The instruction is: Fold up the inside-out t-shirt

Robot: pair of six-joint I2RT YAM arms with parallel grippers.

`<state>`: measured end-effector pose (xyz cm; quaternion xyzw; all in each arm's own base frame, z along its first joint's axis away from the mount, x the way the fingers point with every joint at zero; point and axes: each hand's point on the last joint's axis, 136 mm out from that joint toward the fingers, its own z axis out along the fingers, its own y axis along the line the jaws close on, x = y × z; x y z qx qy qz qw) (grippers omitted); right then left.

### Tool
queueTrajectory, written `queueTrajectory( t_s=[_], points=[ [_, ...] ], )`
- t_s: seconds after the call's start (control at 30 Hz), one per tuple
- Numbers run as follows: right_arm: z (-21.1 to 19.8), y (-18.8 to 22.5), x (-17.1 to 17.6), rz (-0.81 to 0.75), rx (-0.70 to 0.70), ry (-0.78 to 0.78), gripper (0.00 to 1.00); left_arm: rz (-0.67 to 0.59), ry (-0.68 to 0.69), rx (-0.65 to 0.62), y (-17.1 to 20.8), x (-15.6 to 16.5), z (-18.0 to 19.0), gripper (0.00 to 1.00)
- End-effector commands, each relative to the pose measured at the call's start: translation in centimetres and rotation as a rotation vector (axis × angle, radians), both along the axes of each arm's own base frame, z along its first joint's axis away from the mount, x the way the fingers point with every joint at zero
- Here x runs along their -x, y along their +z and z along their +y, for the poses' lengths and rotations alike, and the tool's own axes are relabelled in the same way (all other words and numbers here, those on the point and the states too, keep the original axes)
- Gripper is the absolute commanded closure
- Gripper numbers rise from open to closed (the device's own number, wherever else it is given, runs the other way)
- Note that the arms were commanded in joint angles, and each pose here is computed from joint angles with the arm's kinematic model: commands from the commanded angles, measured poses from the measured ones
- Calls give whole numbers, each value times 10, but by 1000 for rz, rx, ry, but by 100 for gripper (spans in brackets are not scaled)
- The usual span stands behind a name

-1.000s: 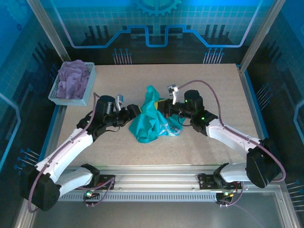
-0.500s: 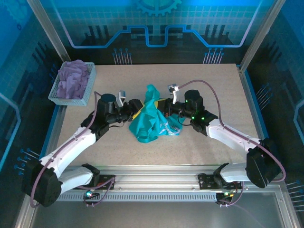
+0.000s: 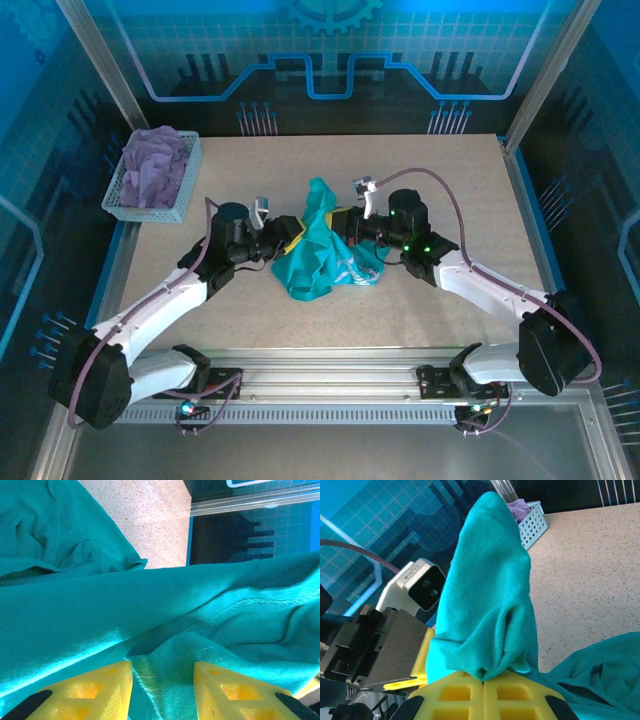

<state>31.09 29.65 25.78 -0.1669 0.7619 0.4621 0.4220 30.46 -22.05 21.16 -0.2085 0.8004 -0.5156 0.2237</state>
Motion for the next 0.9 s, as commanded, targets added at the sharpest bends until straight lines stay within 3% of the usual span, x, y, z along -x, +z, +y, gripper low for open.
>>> queueTrajectory(
  t_s=[0.0,0.2,0.53,0.87],
  points=[
    [-1,13,-4,-46,-33,-13,100,-20,-13,35,5,3,-4,69],
    [1,13,-2,-45,-36,-10,100,-39,-10,41,9,0,-5,77],
    [0,15,-2,-50,-37,-13,100,-44,-16,49,11,-2,-7,71],
    [0,16,-3,-50,-38,-13,100,-63,-34,69,14,-8,-14,86]
  ],
)
